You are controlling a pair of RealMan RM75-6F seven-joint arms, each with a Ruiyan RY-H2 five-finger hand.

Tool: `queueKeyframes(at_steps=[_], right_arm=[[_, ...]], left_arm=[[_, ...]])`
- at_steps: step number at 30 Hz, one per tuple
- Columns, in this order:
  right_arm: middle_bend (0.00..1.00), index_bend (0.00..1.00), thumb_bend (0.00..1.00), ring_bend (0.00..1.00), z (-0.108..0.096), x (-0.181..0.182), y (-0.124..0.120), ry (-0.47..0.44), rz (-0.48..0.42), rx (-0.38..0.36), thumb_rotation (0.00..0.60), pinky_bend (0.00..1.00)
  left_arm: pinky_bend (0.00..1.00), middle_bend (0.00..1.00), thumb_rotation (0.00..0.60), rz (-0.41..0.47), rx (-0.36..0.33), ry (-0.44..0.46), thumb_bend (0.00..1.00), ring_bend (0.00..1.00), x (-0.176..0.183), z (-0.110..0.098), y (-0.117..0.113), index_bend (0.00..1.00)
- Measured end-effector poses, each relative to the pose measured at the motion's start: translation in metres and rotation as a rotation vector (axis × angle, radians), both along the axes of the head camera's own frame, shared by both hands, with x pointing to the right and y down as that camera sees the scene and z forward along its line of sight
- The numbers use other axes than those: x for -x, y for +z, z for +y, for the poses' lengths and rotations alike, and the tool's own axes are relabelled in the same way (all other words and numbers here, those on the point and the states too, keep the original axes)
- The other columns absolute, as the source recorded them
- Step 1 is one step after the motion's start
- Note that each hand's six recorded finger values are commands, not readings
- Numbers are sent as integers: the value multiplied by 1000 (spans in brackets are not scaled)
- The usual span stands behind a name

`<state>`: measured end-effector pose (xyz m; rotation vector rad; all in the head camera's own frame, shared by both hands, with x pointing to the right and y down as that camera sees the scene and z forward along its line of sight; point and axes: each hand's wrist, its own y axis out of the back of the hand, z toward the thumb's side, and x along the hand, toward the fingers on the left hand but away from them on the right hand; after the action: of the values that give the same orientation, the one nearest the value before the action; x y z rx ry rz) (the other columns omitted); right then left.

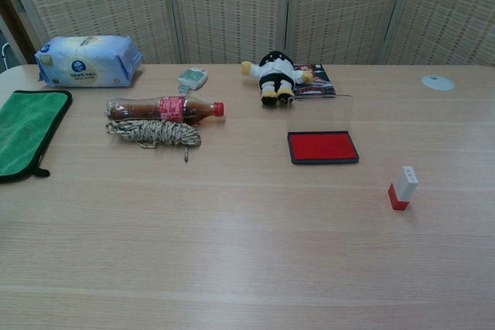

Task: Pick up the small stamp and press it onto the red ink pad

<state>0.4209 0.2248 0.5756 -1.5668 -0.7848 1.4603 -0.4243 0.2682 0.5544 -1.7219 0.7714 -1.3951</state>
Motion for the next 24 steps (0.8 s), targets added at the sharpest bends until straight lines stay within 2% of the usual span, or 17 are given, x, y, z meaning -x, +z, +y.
queueKeyframes(at_steps=[11, 20, 24], right_arm=[[0, 0, 155, 0, -2, 0, 9, 6, 2, 29, 600, 0], [0, 0, 155, 0, -8, 19, 24, -24, -5, 116, 600, 0], [0, 39, 155, 0, -15, 33, 29, -39, -1, 143, 600, 0]], left_arm=[[33, 0, 600, -10, 11, -7, 340, 0, 1, -2, 5, 0], [33, 0, 600, 17, 0, -22, 340, 0, 3, -3, -2, 0], [33, 0, 600, 29, -5, -29, 340, 0, 4, -4, -5, 0]])
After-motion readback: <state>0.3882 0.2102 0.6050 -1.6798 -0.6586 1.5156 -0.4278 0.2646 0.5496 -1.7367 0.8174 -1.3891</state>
